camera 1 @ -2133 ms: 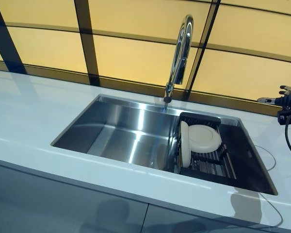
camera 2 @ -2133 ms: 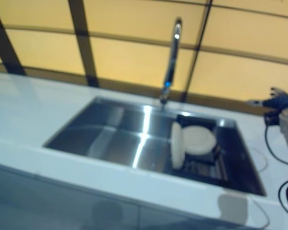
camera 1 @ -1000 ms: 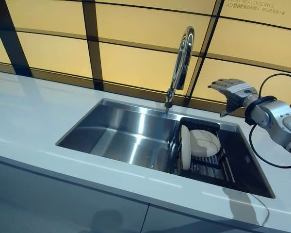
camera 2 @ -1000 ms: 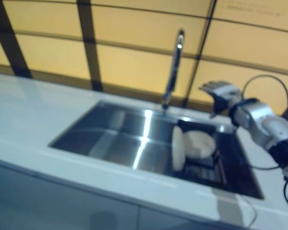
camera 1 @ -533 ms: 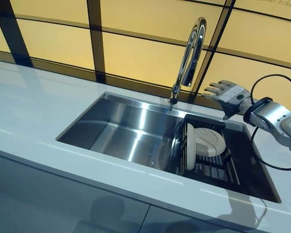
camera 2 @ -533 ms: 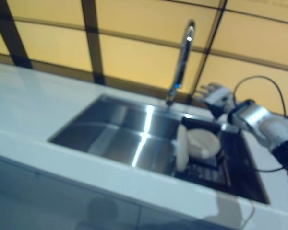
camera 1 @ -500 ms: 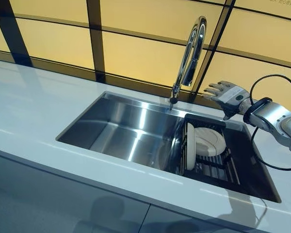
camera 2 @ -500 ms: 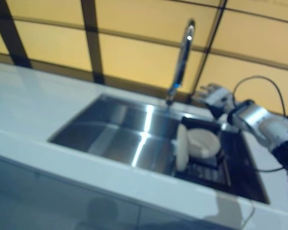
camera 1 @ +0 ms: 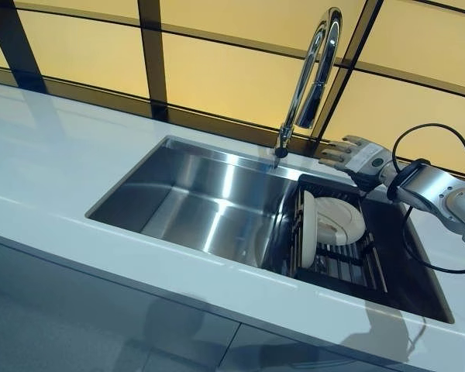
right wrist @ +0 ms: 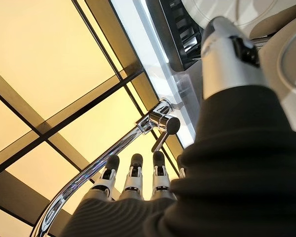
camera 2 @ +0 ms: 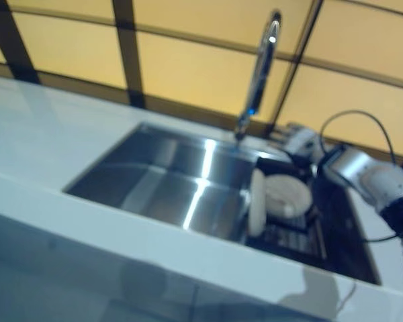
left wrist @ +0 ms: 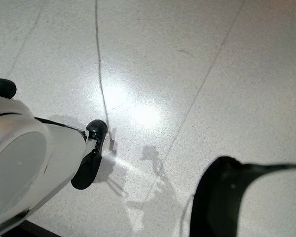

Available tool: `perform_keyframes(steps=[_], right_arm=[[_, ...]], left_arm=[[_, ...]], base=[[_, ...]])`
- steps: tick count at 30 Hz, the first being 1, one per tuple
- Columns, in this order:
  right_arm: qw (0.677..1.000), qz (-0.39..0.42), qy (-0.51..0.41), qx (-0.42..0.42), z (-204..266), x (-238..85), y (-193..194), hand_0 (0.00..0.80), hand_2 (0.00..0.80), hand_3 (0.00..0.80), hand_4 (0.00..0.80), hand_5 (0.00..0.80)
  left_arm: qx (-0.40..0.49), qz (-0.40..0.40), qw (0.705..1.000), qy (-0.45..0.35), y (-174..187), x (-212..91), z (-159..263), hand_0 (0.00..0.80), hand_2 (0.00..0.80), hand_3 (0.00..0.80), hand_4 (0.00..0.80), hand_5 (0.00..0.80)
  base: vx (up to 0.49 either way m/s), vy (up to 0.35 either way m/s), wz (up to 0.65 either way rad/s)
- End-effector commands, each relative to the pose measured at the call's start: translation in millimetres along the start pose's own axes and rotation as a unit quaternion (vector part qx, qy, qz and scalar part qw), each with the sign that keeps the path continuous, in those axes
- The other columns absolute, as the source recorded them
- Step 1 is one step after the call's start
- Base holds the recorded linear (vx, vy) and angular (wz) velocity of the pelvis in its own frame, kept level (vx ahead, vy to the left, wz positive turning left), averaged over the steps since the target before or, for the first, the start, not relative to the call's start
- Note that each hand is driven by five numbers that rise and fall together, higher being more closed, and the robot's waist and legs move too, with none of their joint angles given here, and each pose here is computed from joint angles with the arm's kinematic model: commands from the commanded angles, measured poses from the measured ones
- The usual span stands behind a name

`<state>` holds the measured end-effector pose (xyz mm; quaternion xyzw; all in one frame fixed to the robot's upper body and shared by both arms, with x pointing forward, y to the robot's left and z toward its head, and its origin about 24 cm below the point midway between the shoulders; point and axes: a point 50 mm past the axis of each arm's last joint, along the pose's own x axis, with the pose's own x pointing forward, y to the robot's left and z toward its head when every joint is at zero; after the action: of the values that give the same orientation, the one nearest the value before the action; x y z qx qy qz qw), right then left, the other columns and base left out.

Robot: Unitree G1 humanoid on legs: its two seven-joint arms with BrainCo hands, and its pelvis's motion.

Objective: Take plates into dishwasher

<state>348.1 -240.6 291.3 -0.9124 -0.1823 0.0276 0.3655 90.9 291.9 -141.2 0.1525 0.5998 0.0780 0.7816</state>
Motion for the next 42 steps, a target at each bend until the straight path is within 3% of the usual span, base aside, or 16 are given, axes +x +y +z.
perform_keyframes(steps=[1,42], right_arm=[[0.998,-0.043,0.04,-0.032,-28,-8,-28,0.0,0.0,0.0,0.0,0.0],[0.999,-0.05,-0.011,0.017,-3,4,-29,0.0,0.0,0.0,0.0,0.0]], left_arm=[[0.023,0.024,0.999,-0.013,15,-1,8,0.0,0.0,0.0,0.0,0.0],[-0.005,0.021,1.0,-0.021,11,0,12,0.0,0.0,0.0,0.0,0.0]], base=[[0.0,0.0,0.0],[0.0,0.0,0.0]])
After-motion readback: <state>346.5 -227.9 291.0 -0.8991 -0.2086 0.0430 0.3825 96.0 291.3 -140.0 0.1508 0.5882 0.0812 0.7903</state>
